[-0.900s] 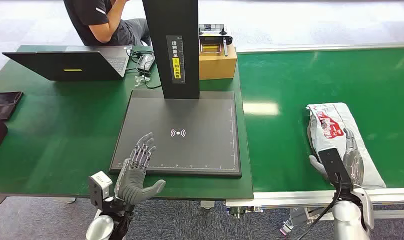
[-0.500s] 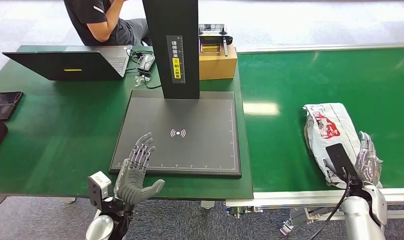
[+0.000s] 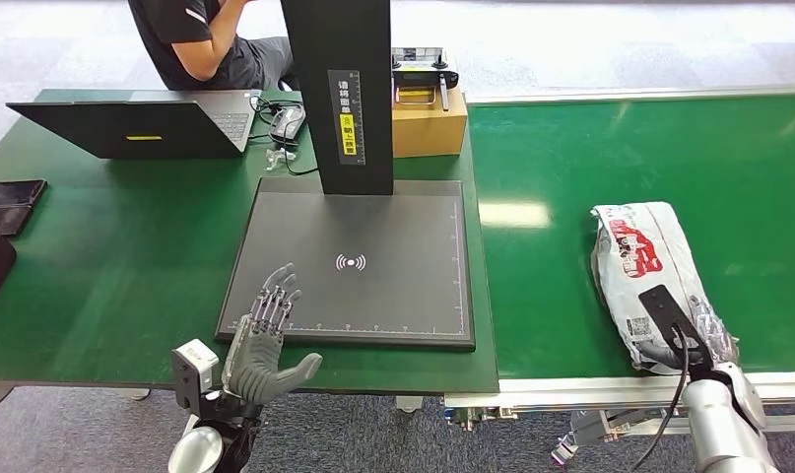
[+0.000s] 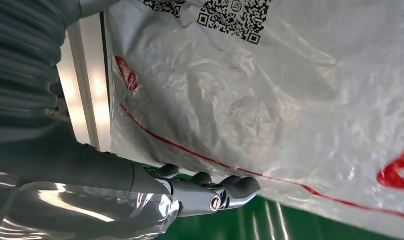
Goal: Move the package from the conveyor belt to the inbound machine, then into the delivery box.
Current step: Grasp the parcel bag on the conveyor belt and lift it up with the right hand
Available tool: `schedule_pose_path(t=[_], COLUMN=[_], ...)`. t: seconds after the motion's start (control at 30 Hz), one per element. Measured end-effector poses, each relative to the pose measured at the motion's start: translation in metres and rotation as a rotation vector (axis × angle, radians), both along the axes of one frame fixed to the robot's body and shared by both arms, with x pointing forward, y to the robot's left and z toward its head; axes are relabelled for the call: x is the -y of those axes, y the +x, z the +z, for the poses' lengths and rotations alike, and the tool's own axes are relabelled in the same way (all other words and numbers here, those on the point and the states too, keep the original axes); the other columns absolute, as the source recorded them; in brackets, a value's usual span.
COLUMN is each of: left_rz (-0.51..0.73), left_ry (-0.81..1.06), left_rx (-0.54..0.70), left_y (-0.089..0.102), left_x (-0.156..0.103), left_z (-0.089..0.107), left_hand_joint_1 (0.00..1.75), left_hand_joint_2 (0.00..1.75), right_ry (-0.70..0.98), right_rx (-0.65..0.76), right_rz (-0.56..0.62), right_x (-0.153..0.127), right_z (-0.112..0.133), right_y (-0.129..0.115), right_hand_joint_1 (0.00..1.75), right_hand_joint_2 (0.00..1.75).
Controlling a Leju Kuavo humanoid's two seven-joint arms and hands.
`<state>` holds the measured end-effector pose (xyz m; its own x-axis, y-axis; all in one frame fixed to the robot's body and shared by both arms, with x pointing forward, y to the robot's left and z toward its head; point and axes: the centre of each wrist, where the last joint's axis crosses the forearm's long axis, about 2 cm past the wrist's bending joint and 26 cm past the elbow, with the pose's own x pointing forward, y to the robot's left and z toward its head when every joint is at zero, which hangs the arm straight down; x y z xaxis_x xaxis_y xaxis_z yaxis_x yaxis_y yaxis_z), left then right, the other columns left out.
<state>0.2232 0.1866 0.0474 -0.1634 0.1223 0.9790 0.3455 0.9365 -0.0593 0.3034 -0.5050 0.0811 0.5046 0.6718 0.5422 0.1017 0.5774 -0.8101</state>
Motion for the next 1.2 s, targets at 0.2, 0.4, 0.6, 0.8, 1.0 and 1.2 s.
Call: schedule_pose_path(t=[0.2, 0.4, 0.6, 0.8, 1.0, 1.2], left_rz=[0.002, 0.005, 0.009, 0.011, 0.011, 0.018], left_ry=[0.002, 0.004, 0.005, 0.006, 0.007, 0.009], left_rx=[-0.003, -0.003, -0.004, -0.003, -0.007, -0.007], left_y=[0.0, 0.0, 0.0, 0.001, 0.001, 0.001], left_x=[-0.001, -0.002, -0.003, -0.003, -0.002, -0.003], left_z=[0.0, 0.0, -0.001, -0.001, -0.001, -0.002], left_hand_joint_1=[0.0, 0.0, 0.0, 0.0, 0.0, 0.0], left_hand_joint_2=[1.75, 1.75, 1.75, 1.75, 1.75, 1.75], right_ry=[0.13, 0.229, 0.295, 0.318, 0.304, 0.102], right_rx=[-0.073, -0.031, 0.047, 0.083, 0.096, 0.129], right_rz=[0.048, 0.07, 0.071, 0.081, 0.083, 0.022], right_x=[0.0, -0.001, -0.002, -0.007, -0.013, -0.023], right_z=[-0.006, -0.006, -0.006, -0.007, -0.007, -0.001], right_y=[0.004, 0.007, 0.008, 0.007, 0.006, 0.004], right_hand_joint_1=[0.78, 1.75, 1.75, 1.75, 1.75, 1.75], right_hand_joint_2=[1.75, 1.75, 1.75, 1.75, 1.75, 1.75])
